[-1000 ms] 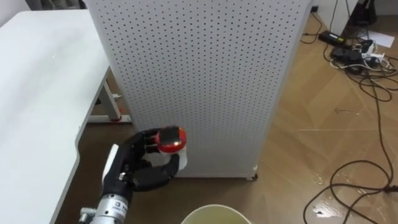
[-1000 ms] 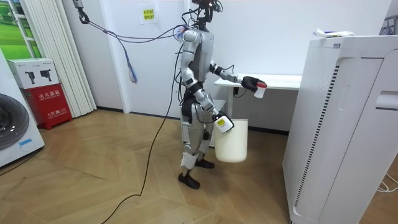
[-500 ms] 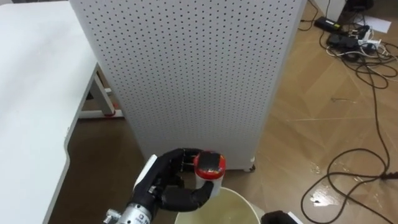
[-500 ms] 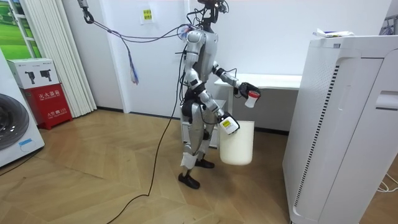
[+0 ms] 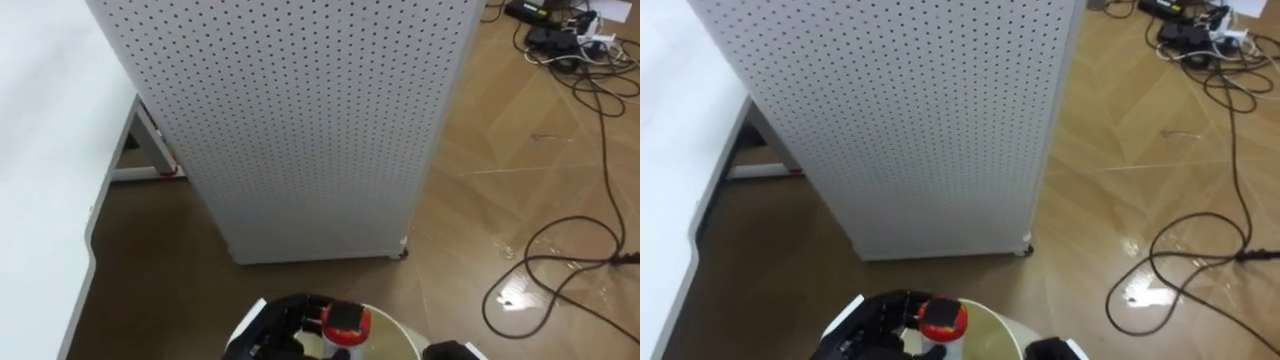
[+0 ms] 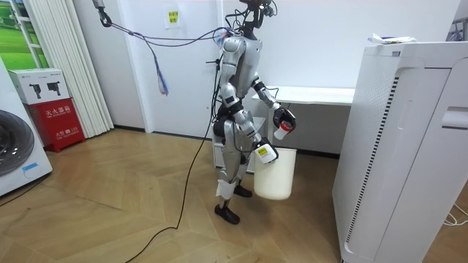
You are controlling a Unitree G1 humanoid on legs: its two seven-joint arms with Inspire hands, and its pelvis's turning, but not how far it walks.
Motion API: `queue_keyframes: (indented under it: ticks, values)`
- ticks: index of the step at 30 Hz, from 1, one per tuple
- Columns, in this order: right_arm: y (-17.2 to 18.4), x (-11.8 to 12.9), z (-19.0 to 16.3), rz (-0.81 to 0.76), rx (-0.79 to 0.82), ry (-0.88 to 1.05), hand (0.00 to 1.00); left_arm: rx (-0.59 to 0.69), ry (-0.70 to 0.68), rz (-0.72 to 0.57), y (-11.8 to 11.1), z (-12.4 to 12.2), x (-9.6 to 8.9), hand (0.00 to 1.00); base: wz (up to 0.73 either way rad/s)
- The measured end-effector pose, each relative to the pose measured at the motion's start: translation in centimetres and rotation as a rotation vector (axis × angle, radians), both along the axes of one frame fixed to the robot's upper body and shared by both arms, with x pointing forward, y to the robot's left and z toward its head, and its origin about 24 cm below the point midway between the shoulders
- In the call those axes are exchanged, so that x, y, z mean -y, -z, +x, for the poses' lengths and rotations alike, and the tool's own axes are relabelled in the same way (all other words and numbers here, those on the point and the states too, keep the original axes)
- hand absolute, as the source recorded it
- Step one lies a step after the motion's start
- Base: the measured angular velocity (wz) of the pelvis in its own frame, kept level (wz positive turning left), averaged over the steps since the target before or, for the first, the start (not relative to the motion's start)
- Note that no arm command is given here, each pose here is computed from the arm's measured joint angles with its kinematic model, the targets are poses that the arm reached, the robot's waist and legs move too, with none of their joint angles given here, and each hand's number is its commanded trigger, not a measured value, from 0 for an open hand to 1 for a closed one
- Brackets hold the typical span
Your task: Pick garbage
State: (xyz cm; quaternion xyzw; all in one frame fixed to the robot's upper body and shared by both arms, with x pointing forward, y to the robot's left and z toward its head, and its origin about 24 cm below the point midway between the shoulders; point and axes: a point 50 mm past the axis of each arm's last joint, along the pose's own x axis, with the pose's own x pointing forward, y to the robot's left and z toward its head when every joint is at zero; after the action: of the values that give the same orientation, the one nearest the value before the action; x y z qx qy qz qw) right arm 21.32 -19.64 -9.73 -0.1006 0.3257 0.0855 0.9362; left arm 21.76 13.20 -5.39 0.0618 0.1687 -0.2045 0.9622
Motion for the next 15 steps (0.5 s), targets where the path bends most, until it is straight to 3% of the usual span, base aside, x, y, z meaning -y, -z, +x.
queue_keyframes:
  ticks: [15]
  values:
    - [0.44, 0.33, -0.38, 0.005, -0.036, 0.004, 1.00, -0.045, 0.059, 0.002, 0.66, -0.58, -0.27, 0.00, 0.04]
